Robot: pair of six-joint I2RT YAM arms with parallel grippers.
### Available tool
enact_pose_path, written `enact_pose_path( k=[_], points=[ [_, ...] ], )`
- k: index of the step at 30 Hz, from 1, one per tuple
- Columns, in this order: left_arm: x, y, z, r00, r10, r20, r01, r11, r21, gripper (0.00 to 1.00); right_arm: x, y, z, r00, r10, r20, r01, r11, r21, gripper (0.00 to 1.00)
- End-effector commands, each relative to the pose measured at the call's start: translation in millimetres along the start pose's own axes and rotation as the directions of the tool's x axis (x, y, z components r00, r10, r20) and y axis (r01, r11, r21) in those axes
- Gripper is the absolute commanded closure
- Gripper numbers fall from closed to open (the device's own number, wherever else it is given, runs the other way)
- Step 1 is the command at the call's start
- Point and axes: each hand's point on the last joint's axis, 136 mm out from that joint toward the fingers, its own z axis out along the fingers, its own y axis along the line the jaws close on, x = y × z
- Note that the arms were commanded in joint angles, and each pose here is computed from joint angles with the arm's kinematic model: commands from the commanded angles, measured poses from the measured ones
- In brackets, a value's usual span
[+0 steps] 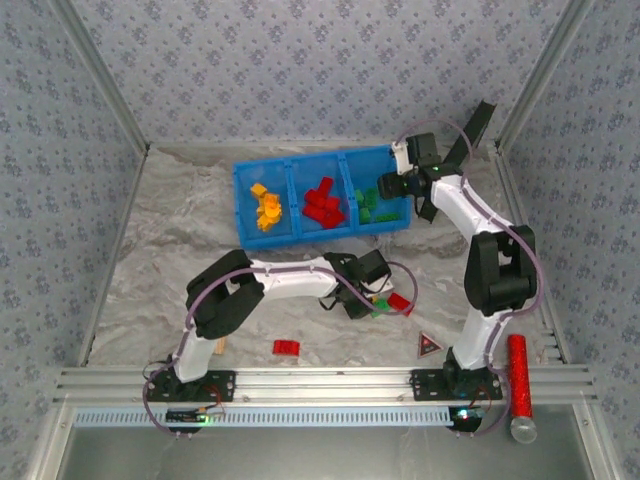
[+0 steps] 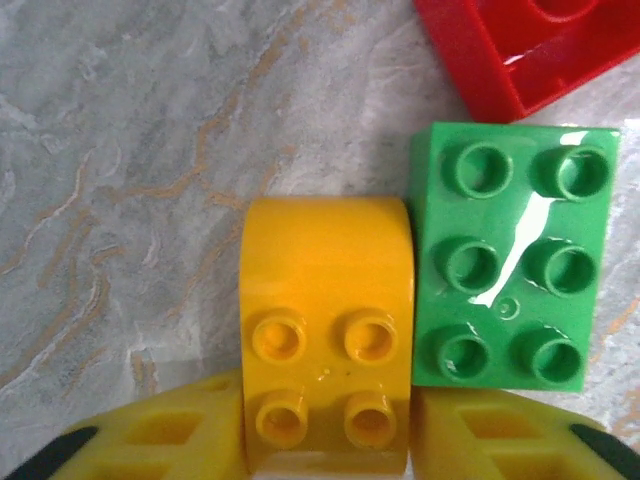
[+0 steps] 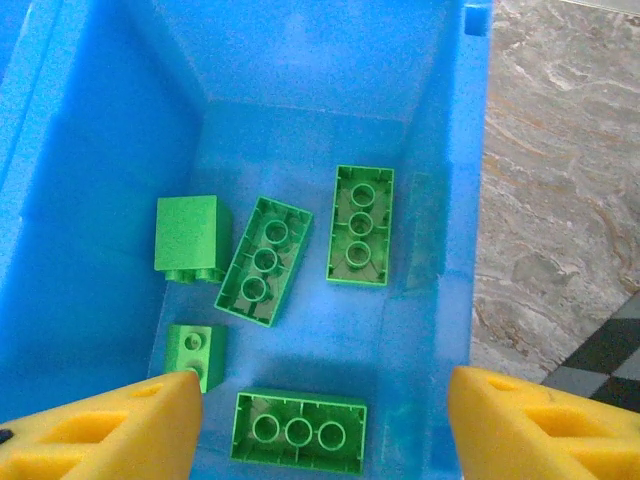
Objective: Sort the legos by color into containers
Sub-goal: Pick up the lego from the middle-left of the table, then place the lego in the container.
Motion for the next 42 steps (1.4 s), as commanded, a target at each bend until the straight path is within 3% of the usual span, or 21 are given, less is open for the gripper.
enact_pose_path(
  k=[1, 8, 12, 18, 28, 33, 37, 40, 42],
  points=[
    [16, 13, 29, 0.998, -0.034, -0.054, 0.033, 0.999, -0.026, 0.68, 4, -5, -24, 0.998, 0.054, 0.009, -0.055, 0.998, 0.015, 0.33],
    [28, 18, 21, 0.995, -0.078, -0.056, 0.078, 0.997, -0.012, 0.82, 38, -4, -55, 0.993, 0.121, 0.015, -0.121, 0.992, 0.031, 0.32],
    [31, 31, 8, 0.989, -0.144, -0.031, 0.143, 0.989, -0.022, 0.86, 81, 5, -72, 0.978, 0.207, -0.040, -0.206, 0.978, 0.009, 0.32],
    [24, 48, -26, 0.978, -0.206, 0.034, 0.207, 0.978, -0.036, 0.87, 134, 17, -99, 0.923, 0.377, -0.076, -0.379, 0.925, -0.017, 0.30],
    [9, 95, -106, 0.947, -0.276, 0.167, 0.295, 0.950, -0.103, 0.88, 184, 52, -128, 0.868, 0.472, -0.155, -0.489, 0.866, -0.102, 0.30],
    [9, 138, -149, 0.895, -0.358, 0.265, 0.400, 0.908, -0.125, 0.87, 185, 103, -137, 0.942, 0.308, -0.132, -0.335, 0.889, -0.312, 0.29],
    [18, 184, -180, 0.818, -0.457, 0.349, 0.529, 0.837, -0.143, 0.87, 180, 157, -149, 0.999, 0.013, -0.037, -0.029, 0.880, -0.474, 0.28],
    [29, 220, -197, 0.743, -0.531, 0.406, 0.628, 0.763, -0.151, 0.86, 185, 188, -154, 0.968, -0.242, 0.063, 0.241, 0.836, -0.492, 0.22],
    [37, 239, -202, 0.709, -0.567, 0.419, 0.674, 0.719, -0.167, 0.86, 191, 206, -158, 0.911, -0.394, 0.123, 0.396, 0.752, -0.526, 0.20]
  ],
)
